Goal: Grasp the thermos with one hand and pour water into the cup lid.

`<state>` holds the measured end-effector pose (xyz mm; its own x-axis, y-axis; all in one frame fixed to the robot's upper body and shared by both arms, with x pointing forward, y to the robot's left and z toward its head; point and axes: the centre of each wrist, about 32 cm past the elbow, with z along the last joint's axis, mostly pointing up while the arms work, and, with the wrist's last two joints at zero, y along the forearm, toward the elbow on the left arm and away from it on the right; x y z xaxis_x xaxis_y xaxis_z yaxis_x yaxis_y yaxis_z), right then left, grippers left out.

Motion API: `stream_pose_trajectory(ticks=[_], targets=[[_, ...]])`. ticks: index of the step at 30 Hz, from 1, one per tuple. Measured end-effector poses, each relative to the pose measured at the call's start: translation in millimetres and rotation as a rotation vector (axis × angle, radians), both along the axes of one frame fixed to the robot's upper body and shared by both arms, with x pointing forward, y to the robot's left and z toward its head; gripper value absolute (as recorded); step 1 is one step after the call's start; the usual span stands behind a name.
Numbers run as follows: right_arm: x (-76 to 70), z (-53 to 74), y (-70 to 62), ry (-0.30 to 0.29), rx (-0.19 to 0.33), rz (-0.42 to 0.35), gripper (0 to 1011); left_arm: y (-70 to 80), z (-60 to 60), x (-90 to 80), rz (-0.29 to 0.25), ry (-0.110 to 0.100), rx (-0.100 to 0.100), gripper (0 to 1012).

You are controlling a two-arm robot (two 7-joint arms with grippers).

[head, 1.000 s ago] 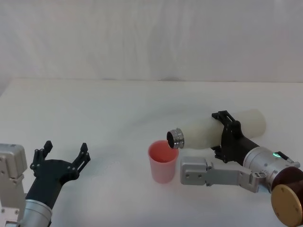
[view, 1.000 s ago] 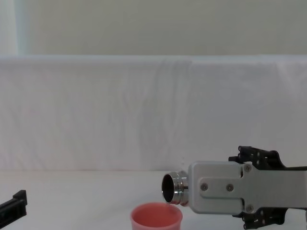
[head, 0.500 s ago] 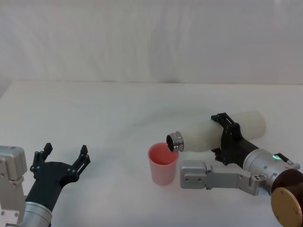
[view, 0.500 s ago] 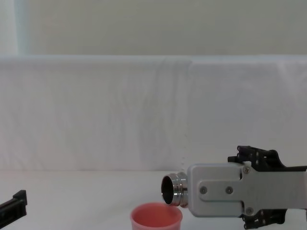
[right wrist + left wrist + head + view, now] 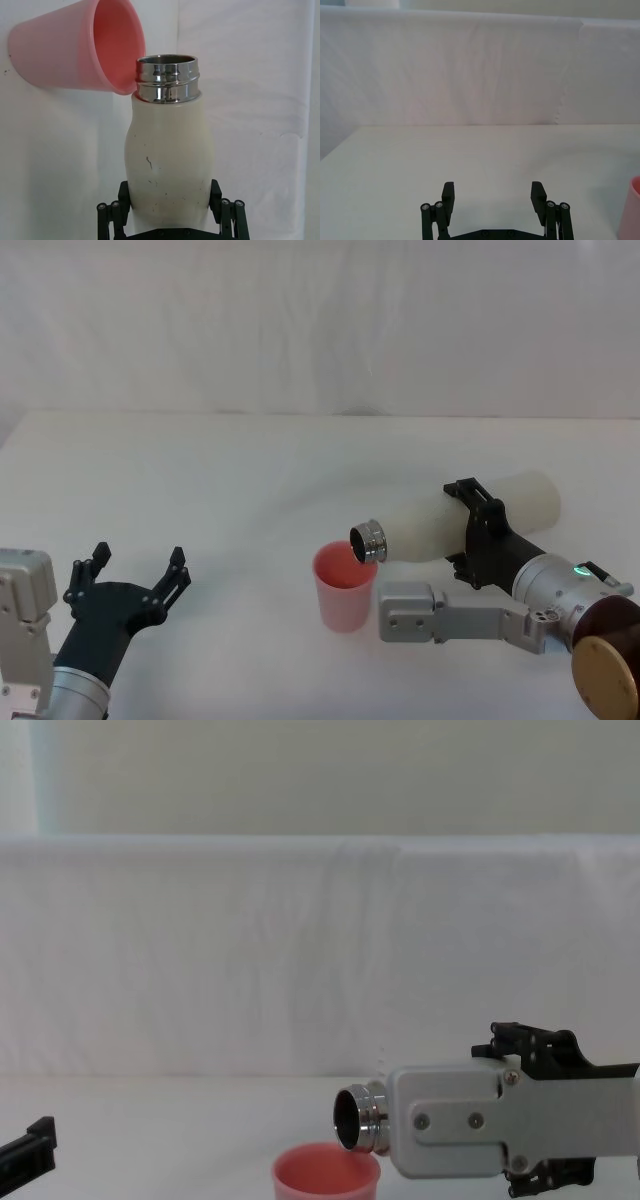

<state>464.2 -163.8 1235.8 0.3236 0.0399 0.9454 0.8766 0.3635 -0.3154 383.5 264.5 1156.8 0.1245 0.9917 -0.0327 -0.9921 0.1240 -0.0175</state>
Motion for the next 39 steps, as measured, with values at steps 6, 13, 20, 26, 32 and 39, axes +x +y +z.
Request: stream_pose_trajectory(ticks=[6, 13, 20, 26, 32, 39], targets=[[-0.2, 0.7, 1.1, -0.003, -0.011, 0.002, 952, 0.0, 0.0, 0.0, 0.000, 0.000, 0.000, 1001], [-0.3, 1.3, 1.0, -0.007, -0.021, 0.002, 952, 0.0, 0.0, 0.0, 0.000, 0.000, 0.000, 1001], [-0.5, 2.1, 1.1, -0.013, -0.031, 0.002, 952, 0.0, 0.0, 0.0, 0.000, 0.000, 0.000, 1001], [-0.7, 2.9, 1.2, -0.015, -0.033, 0.001, 952, 0.0, 0.0, 0.0, 0.000, 0.000, 0.000, 1001], [-0.7, 3.1, 1.2, -0.016, -0.033, 0.000, 952, 0.0, 0.0, 0.0, 0.000, 0.000, 0.000, 1001], [-0.6, 3.1, 0.8, -0.016, -0.034, -0.001, 952, 0.0, 0.0, 0.0, 0.000, 0.000, 0.000, 1001]])
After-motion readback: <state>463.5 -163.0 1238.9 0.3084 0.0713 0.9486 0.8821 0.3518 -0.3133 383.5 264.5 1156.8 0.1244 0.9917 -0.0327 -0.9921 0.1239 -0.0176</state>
